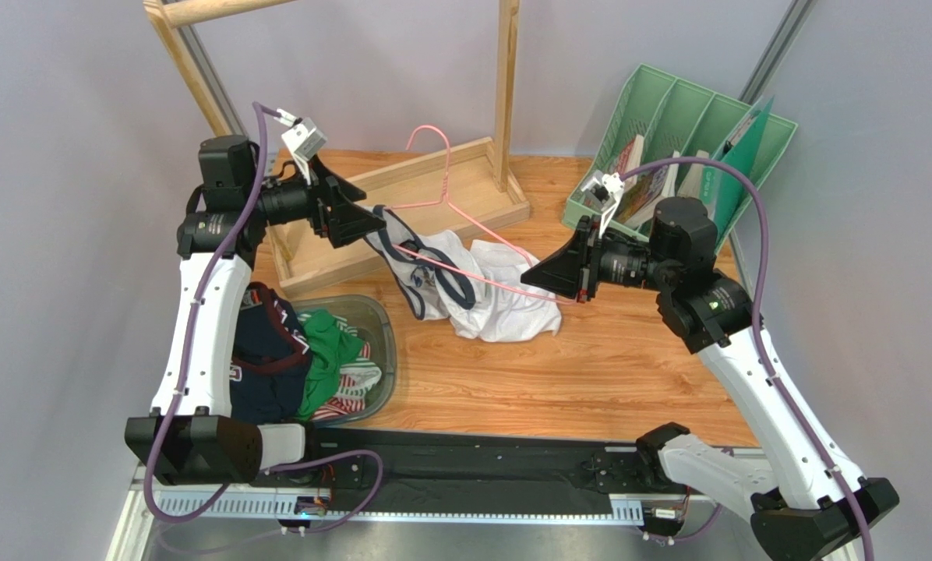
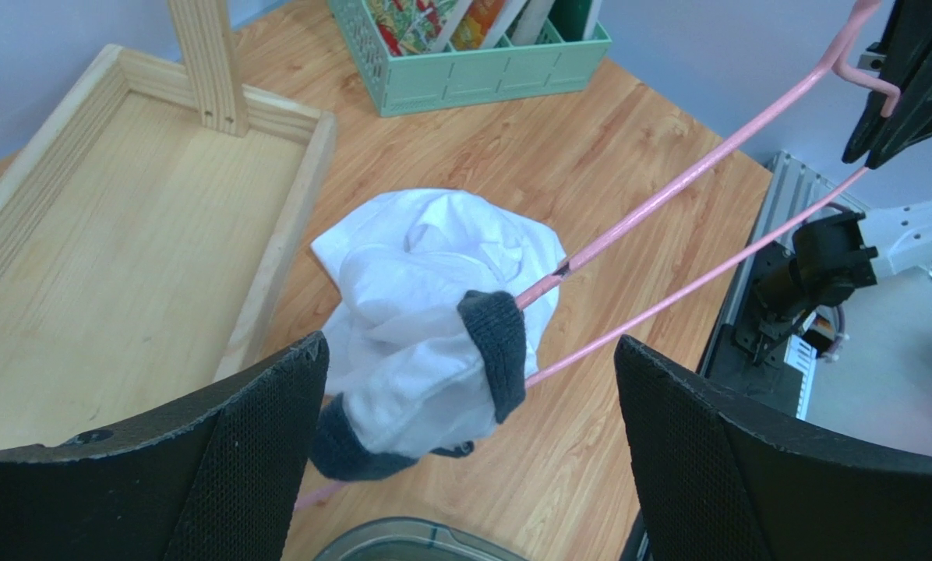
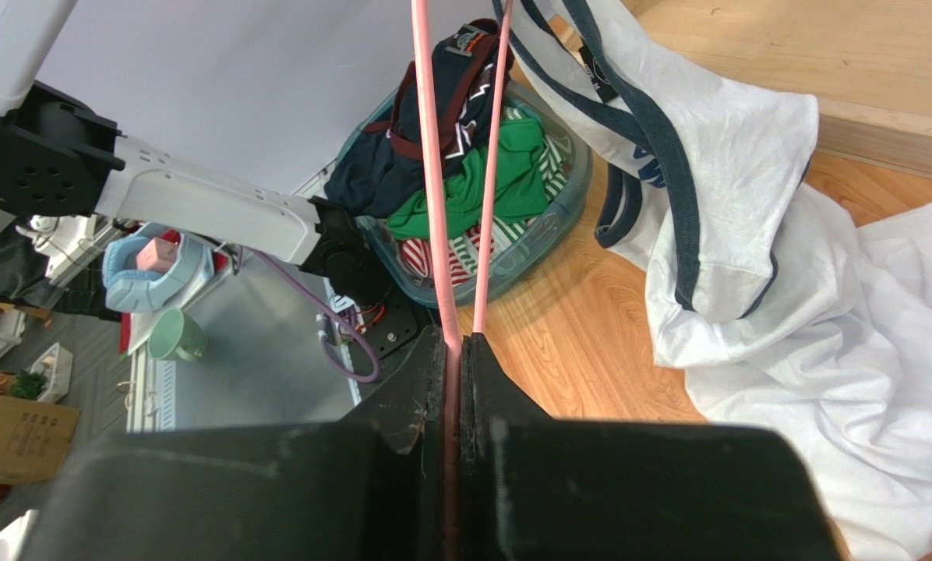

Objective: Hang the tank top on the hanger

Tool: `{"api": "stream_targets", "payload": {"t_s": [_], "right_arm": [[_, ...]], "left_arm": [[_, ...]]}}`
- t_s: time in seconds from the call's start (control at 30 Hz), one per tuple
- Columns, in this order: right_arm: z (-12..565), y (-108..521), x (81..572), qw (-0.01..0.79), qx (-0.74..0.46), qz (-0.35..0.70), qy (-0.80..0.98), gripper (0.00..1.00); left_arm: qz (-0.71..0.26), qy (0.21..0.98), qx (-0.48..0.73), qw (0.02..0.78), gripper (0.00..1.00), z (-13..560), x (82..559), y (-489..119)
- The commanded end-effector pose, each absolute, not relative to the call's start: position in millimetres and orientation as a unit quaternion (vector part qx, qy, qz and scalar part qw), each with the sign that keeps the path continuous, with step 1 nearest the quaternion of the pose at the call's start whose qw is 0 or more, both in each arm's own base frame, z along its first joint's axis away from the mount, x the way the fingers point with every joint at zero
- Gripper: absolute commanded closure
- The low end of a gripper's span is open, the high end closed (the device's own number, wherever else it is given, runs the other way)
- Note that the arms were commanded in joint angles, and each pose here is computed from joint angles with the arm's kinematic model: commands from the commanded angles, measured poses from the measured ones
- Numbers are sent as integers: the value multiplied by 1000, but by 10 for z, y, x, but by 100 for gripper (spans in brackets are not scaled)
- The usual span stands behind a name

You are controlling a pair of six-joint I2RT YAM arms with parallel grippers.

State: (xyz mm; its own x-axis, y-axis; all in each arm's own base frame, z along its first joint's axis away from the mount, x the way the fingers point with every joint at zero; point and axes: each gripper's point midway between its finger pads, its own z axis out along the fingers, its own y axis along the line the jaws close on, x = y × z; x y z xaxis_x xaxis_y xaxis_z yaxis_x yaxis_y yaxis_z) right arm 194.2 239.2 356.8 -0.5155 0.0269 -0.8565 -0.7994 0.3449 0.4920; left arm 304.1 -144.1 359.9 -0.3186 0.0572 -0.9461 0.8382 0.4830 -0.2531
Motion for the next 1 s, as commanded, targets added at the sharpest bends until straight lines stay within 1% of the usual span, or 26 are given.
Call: {"api": "stream_targets", "payload": {"t_s": [0.0,0.1,0.2,0.23,0.4,0.43,0.6,0.67,0.77,0.8,0.87,0.9,0.97], "right_arm": [[3956,2433,1869,439,-301,529,661,100],[3966,2436,1876,437,-301,533,660,100],[4005,2426,1887,439,-301,537,655,100],[4015,2420,1891,438,-298,538,655,100],[4073,2381,1922,442,-294,544,650,100],[4079,2382,1919,441,-293,546,649,100],[4054,2392,1949,440,-292,545,651,100],[4034,2402,1976,438,-290,545,653,100],[4003,2409,2014,438,-288,543,656,100],[3982,2413,2032,436,-286,542,659,100],[3905,2414,2105,439,-283,533,665,100],[3865,2421,2120,437,-282,531,669,100],[3755,2423,2192,435,-275,523,679,100]], "left_arm": [[-423,665,358,501,7,3697,3002,-1512],[-444,661,357,489,14,3660,2942,-1543],[-461,657,357,478,26,3625,2856,-1572],[-466,658,355,474,32,3608,2827,-1572],[-484,658,351,459,41,3530,2686,-1598],[-484,653,354,462,45,3547,2690,-1602],[-496,650,351,457,53,3567,2599,-1625],[-496,646,355,458,58,3569,2566,-1639],[-504,642,363,450,71,3555,2531,-1696],[-511,636,372,443,81,3553,2483,-1773],[-517,635,375,435,91,3527,2451,-1808],[-519,633,378,433,100,3522,2423,-1830],[-516,634,378,435,100,3515,2391,-1829]]}}
